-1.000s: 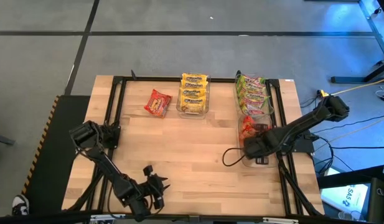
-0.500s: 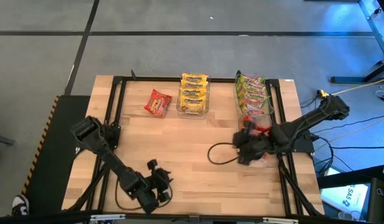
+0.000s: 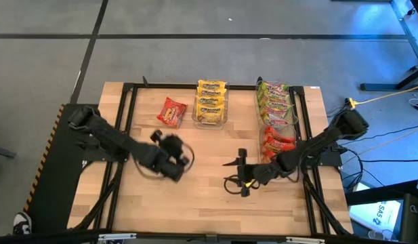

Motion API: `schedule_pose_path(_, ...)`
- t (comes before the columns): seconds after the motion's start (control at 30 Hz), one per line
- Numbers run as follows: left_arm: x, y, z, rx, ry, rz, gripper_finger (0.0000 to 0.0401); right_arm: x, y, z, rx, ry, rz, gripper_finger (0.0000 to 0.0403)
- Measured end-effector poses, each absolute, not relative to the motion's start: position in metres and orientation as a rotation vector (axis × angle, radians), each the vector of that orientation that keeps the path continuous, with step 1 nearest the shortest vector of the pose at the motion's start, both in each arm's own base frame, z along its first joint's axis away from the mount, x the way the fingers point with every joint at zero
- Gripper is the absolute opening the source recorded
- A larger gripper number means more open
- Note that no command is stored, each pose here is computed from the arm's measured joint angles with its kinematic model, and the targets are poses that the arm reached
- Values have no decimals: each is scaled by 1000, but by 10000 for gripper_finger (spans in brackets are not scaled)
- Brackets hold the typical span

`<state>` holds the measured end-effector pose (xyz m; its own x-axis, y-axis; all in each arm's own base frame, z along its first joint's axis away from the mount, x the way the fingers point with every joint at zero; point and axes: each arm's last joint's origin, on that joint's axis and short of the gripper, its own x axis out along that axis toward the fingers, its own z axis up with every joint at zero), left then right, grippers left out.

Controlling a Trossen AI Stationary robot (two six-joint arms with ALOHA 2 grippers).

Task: Sort Maruchan noodles
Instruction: Put the orange noodle pack into the bottom right transparent bin

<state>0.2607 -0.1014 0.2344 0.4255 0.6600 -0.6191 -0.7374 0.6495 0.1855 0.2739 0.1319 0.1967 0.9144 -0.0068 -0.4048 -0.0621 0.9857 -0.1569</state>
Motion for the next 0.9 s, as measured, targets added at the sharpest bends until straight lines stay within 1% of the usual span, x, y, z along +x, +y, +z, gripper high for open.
schedule_pose_path(0.13,263,-61,235,-107,710,1054,133,278,134,183,-205,458,32,209)
schedule_pose_path(0.2,265,-42,231,-115,718,1129,133,278,135,176,-217,495,62,209)
schedule_pose_path(0.33,263,-4,215,-126,763,1261,133,280,137,169,-226,518,113,209)
schedule_pose_path(0.43,261,24,202,-213,804,1319,133,280,137,167,-250,521,114,209)
schedule_pose_path(0.53,258,49,189,-281,867,1322,133,280,136,168,-279,516,100,209)
schedule_pose_path(0.63,257,67,178,-325,846,1315,133,282,132,168,-294,517,90,209)
schedule_pose_path(0.77,259,78,168,-363,818,1253,133,286,125,167,-269,527,118,209)
schedule_pose_path(0.9,255,81,158,-404,842,1201,133,291,115,167,-240,538,146,209)
